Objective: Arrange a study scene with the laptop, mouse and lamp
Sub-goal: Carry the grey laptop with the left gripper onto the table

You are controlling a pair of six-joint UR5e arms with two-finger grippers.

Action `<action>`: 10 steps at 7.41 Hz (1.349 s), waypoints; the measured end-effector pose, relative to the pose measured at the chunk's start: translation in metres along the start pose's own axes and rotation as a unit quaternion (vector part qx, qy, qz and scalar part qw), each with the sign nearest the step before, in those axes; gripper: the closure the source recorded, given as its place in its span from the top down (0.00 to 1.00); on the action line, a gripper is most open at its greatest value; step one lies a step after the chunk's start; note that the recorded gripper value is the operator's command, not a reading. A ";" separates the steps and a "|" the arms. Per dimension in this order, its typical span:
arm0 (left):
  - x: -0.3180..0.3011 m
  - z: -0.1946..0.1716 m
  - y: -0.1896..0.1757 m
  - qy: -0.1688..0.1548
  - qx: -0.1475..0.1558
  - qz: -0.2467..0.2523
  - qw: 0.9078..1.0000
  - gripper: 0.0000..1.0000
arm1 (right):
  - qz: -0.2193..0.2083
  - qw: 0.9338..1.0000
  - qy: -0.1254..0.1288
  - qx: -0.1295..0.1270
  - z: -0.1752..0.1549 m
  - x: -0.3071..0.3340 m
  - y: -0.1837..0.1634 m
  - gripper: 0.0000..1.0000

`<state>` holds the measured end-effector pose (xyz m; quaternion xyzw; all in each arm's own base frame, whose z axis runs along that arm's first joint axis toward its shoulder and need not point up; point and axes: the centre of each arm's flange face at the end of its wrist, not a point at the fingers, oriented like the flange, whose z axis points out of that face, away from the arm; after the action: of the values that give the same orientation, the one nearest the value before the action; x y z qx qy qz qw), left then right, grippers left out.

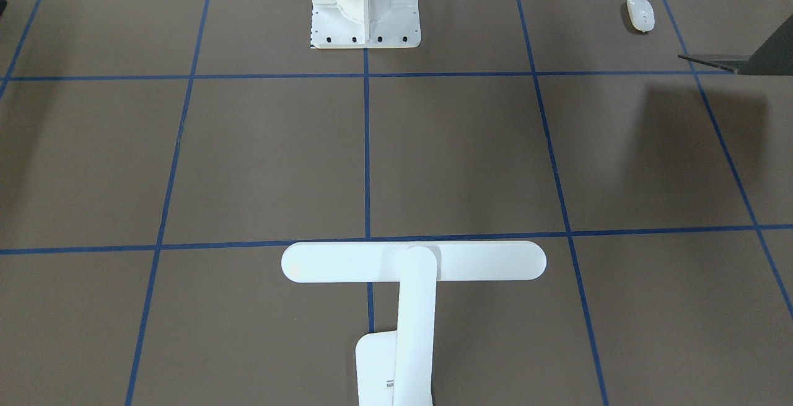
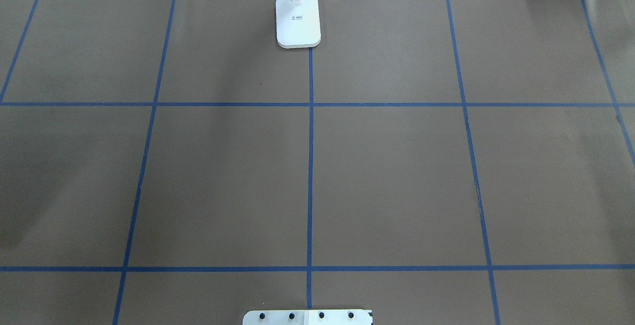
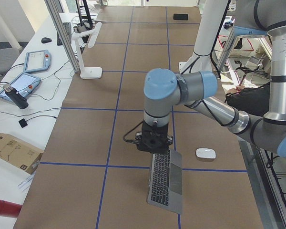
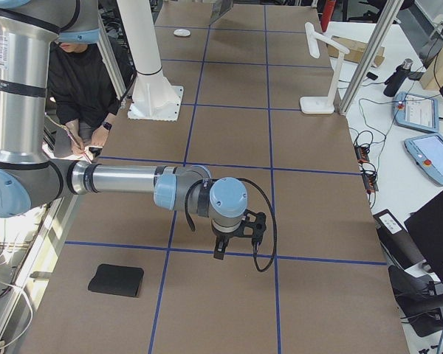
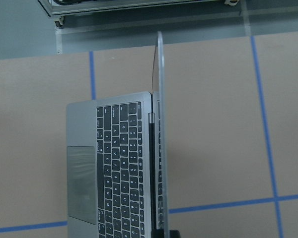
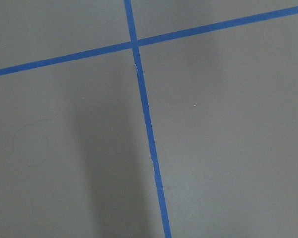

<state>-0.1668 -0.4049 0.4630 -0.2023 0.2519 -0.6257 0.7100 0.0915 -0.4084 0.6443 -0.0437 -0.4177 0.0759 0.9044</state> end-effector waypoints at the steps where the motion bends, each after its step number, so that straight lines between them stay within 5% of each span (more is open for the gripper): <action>1: 0.043 -0.016 0.043 -0.006 -0.009 0.014 1.000 0.00 | -0.005 1.000 0.000 0.002 -0.002 -0.002 0.000 0.99; 6: 0.156 -0.040 0.282 -0.027 -0.058 0.023 0.998 0.00 | -0.012 1.000 -0.004 0.011 -0.012 -0.015 -0.005 0.99; 10: 0.198 -0.032 0.414 -0.062 -0.076 -0.045 0.994 0.00 | -0.014 1.000 -0.014 0.013 -0.014 -0.021 -0.009 0.99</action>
<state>0.1571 -0.5439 0.1673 -0.3052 0.2449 -0.6222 0.6781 0.0903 -0.4216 0.6208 -0.0253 -0.4302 0.0695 0.8997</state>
